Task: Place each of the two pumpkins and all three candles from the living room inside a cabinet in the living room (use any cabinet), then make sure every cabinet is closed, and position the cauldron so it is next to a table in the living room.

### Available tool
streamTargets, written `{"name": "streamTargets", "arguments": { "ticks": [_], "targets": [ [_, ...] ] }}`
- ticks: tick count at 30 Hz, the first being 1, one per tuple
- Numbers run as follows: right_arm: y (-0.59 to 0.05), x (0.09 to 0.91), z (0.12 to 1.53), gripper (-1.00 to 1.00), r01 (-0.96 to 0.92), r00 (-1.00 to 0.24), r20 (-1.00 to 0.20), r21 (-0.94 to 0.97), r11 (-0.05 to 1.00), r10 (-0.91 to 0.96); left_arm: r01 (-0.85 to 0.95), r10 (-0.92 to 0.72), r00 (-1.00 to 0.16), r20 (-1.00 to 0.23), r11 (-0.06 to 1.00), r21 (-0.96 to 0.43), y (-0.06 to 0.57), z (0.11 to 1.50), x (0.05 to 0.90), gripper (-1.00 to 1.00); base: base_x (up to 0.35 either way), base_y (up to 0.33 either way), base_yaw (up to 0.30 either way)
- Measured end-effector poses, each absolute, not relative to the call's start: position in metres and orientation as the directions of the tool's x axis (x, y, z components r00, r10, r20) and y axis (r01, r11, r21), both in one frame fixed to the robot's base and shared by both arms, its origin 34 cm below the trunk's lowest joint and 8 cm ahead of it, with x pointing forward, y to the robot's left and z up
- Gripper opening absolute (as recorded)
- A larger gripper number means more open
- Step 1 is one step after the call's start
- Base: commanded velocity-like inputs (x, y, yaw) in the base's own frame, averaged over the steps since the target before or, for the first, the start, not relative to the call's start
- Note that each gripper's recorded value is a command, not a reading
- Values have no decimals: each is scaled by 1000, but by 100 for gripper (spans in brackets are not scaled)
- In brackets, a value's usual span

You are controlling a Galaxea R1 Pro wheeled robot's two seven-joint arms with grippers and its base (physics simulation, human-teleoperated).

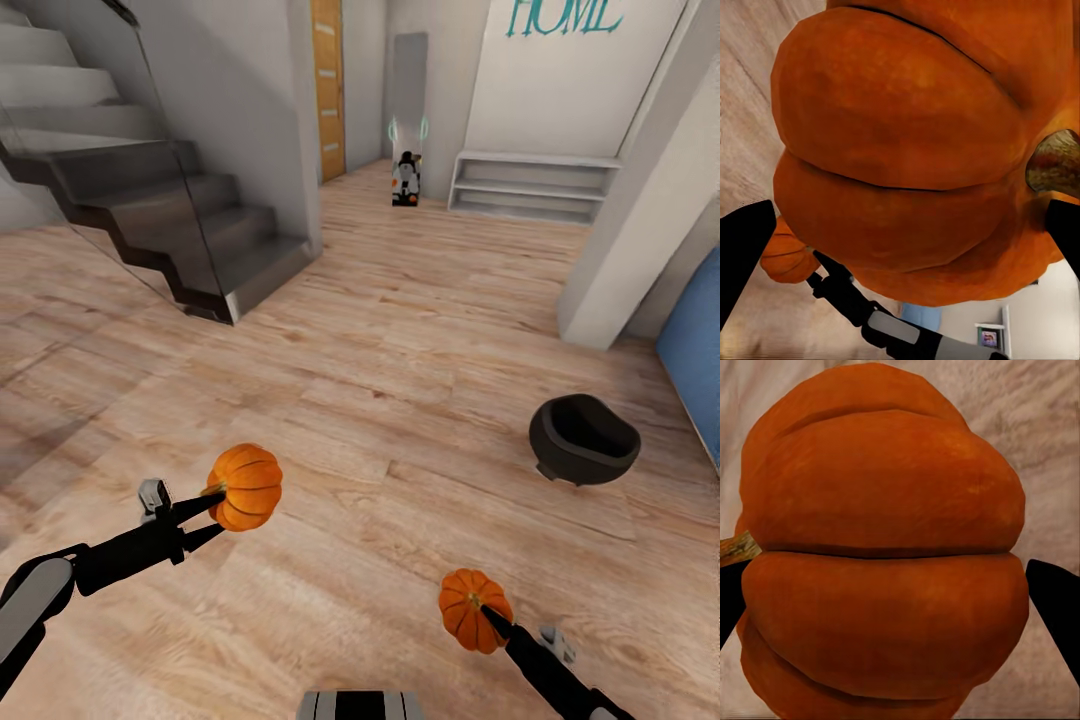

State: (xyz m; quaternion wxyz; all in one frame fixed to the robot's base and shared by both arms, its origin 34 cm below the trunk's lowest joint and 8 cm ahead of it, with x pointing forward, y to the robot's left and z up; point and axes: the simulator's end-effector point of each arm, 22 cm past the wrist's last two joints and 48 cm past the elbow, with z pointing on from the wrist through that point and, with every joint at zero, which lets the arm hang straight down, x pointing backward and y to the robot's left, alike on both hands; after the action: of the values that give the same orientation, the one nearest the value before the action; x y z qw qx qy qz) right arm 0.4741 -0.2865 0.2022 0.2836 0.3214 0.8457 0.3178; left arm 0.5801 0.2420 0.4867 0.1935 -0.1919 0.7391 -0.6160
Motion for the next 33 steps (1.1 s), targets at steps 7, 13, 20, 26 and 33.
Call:
{"name": "streamTargets", "arguments": {
  "ticks": [7,13,20,26,33],
  "targets": [
    [-286,482,214,-100,342,-625,-293,730,592,723,-16,-522,-850,-76,170,-985,242,501,580,-100,-303,150,0],
    [-286,489,224,-100,325,-618,-308,738,592,723,8,-521,-848,-98,173,-985,242,514,580,-100,-304,151,-159],
    [-286,496,237,-100,303,-612,-326,745,594,721,36,-521,-845,-124,176,-984,242,528,580,-100,-221,92,-248],
    [-288,501,249,-100,302,-604,-332,746,593,725,45,-521,-844,-130,173,-984,242,542,582,-100,-18,6,-254],
    [-288,506,266,-100,301,-603,-333,747,593,725,47,-521,-843,-132,174,-984,242,559,587,-100,-1,0,-262]
  ]
}}
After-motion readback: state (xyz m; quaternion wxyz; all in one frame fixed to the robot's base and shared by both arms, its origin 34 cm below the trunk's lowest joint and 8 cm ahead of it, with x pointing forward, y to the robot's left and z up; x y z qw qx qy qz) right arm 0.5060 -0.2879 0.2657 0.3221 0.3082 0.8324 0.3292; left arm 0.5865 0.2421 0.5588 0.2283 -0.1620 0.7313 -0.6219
